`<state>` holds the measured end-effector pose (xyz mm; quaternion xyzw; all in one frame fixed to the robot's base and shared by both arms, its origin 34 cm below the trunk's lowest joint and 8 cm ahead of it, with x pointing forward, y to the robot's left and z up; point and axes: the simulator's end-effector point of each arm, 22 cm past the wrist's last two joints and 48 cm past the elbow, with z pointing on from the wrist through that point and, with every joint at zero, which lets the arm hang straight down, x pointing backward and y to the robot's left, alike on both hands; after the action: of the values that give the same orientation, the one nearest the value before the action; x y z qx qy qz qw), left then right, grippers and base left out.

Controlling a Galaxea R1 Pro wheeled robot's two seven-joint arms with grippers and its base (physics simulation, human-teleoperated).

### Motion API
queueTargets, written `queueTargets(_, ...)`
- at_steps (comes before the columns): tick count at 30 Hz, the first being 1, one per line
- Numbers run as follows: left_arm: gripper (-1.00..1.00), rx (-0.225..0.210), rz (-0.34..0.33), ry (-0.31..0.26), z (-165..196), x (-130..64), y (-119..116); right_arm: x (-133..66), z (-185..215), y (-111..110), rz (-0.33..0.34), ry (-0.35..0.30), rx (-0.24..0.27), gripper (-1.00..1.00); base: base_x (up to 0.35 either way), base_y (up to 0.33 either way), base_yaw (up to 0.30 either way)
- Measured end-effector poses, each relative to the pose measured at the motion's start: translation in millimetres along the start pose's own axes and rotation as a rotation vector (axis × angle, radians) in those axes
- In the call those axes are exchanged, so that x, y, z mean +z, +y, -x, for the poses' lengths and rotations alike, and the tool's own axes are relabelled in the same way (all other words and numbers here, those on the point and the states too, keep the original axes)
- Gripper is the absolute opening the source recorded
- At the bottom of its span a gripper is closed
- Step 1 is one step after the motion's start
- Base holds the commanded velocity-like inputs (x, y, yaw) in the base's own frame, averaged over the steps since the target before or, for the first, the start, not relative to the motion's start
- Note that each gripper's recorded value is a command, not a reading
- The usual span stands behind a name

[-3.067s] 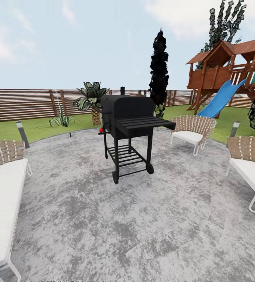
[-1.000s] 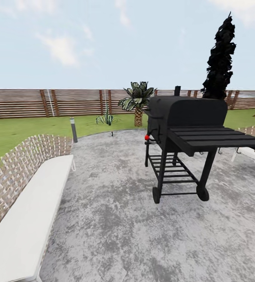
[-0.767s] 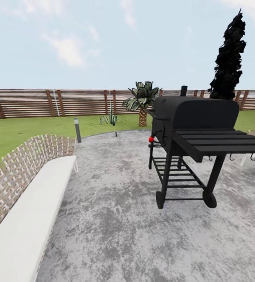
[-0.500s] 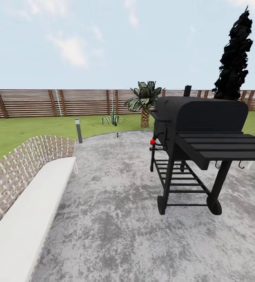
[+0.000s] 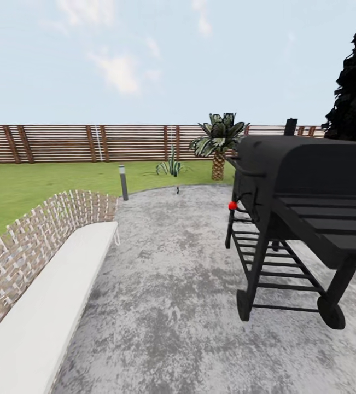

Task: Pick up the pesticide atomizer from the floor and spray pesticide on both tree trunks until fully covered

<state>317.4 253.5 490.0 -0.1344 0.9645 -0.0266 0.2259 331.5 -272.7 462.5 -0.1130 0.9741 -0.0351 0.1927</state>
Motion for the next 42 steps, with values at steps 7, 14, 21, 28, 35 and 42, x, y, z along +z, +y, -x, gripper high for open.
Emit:
queueTargets(7, 1.00, 0.000, 0.000, 0.000, 0, 0.0, 0, -0.1, -2, 1, 0.003, 0.005, 0.000, 1.00, 0.336, 0.178, 0.027)
queueTargets(14, 1.00, 0.001, -0.001, 0.000, 0, 0.0, 0, -2.5, -22, 4, 0.012, 0.046, -0.002, 1.00, 0.343, 0.072, 0.002)
queueTargets(21, 1.00, 0.001, -0.001, 0.000, 0, 0.0, 0, -2.6, -23, 4, 0.011, 0.049, 0.002, 1.00, 0.349, 0.007, 0.000)
queueTargets(28, 1.00, 0.001, -0.001, 0.001, 0, 0.0, 0, -2.5, -22, 3, 0.009, 0.046, 0.005, 1.00, 0.350, 0.001, 0.000)
queueTargets(35, 1.00, 0.001, -0.001, 0.001, -1, 0.0, 0, -2.5, -22, 3, 0.010, 0.047, 0.002, 1.00, 0.350, 0.000, 0.000)
queueTargets(42, 1.00, 0.001, -0.001, 0.002, -1, 0.0, 0, -2.5, -22, 3, 0.009, 0.047, 0.003, 1.00, 0.350, 0.008, 0.000)
